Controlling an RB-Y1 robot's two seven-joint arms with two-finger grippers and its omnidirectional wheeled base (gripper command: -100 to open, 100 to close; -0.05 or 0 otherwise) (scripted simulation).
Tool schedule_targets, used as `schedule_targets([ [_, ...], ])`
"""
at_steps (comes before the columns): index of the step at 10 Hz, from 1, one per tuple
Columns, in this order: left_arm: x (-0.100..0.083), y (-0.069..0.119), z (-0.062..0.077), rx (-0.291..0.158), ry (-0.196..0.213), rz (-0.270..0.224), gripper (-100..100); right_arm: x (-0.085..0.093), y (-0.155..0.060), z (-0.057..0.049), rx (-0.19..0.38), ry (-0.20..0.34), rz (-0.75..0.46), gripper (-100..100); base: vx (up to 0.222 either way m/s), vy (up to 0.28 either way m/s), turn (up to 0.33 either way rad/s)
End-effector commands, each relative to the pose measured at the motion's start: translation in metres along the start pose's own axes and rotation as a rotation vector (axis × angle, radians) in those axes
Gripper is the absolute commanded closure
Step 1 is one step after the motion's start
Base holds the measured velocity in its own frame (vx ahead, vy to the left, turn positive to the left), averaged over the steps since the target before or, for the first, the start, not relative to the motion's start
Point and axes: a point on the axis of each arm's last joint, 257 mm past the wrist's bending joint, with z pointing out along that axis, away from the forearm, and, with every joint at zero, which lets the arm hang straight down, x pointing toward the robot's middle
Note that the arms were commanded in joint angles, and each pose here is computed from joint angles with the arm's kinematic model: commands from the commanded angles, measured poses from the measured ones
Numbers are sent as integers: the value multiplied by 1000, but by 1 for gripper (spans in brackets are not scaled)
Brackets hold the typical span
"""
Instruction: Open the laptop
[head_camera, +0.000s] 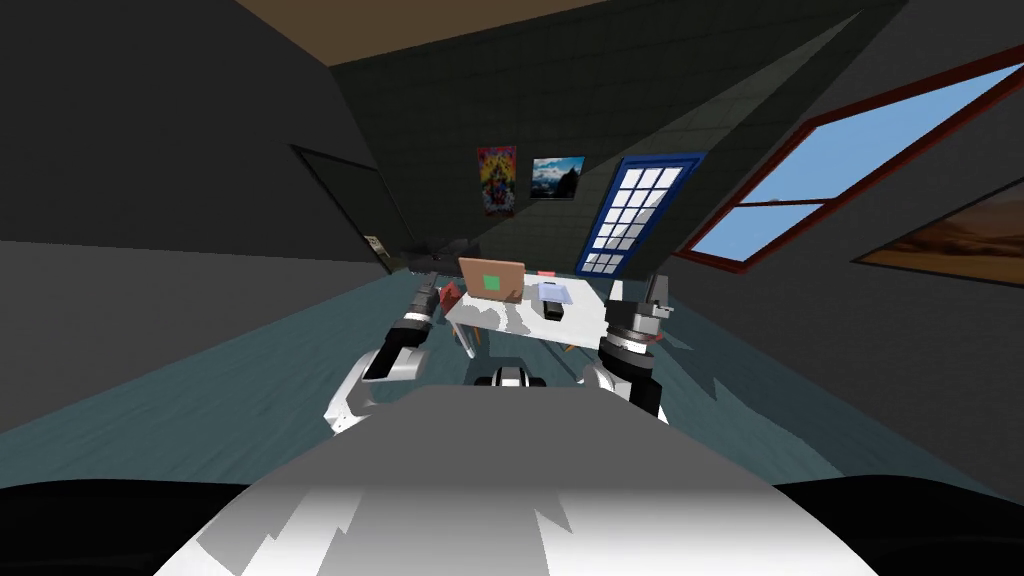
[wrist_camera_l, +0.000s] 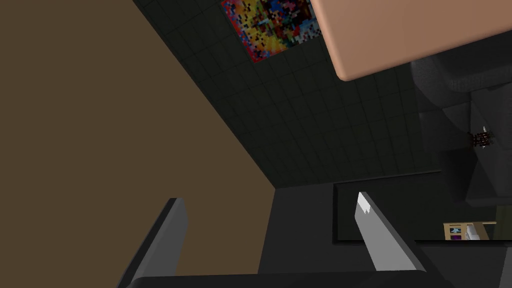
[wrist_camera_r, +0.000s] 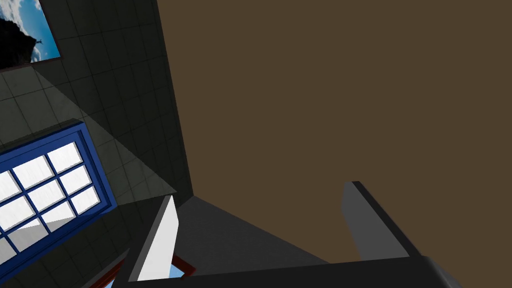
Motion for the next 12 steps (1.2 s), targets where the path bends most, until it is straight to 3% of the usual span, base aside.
schedule_targets([
  [1,0,9,5,-44,4,1,-100,0,0,0,0,0,0,0,24,61,-79],
  [12,-11,48,23,-235,16,46,-100,0,0,0,0,0,0,0,26,67,-143],
])
